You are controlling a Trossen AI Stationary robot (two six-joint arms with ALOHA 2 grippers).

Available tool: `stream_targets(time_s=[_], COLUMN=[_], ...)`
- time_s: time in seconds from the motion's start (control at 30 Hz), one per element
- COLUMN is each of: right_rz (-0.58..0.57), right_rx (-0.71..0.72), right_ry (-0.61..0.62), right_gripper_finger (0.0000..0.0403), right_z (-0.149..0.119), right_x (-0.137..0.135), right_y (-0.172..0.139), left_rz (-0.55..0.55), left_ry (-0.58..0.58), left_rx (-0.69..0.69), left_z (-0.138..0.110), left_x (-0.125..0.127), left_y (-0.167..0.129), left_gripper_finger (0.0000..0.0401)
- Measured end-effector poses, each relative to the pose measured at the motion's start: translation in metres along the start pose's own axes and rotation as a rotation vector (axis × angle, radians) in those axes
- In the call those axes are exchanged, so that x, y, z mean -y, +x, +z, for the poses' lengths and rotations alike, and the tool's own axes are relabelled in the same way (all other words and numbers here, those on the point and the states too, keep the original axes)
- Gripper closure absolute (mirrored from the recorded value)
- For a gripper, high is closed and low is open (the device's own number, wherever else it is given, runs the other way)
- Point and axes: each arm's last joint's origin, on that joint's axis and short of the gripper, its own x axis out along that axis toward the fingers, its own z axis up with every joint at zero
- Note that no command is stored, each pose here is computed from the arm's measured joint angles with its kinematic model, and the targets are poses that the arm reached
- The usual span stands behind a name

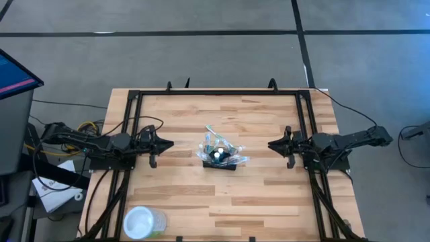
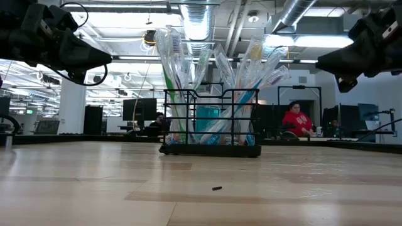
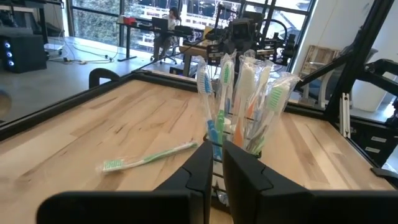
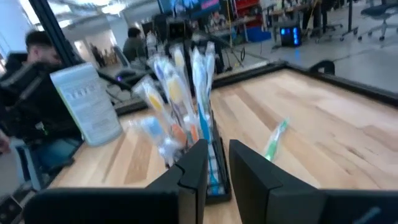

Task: Pick & Place toothbrushing station
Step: Put the green toothbrush into the wire organizer

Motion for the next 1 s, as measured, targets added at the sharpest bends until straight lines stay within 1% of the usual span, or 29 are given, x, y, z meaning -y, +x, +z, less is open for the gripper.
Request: stream_targets(time_s=[0.3,0.83,0.9,0.97,1.0], right_rz=[-0.002,0.001,0.02,0.076,0.112], right_rx=[-0.013,0.0,0.064,0.106,0.117], right_ry=[-0.015,-0.007,-0.018,-0.08,-0.116], right_gripper_finger=[0.0344,0.0344,0.0344,0.0344,0.0344], right_z=[-0.001,0.0,0.006,0.011,0.012], right_x=[0.0,0.0,-0.002,-0.005,-0.006], right_y=[0.001,0.001,0.0,-0.001,-0.001], left_rz=[-0.002,-0.005,-0.013,-0.041,-0.078], left_ry=[-0.003,-0.009,-0.021,-0.004,0.022], left_rx=[0.007,0.024,0.056,0.077,0.094], left_z=[0.001,0.002,0.006,0.008,0.01], left_x=[0.0,0.0,0.001,0.002,0.003], left_y=[0.0,0.0,0.0,-0.001,-0.001], left_gripper_finger=[0.0371,0.0371,0.0371,0.0371,0.0371])
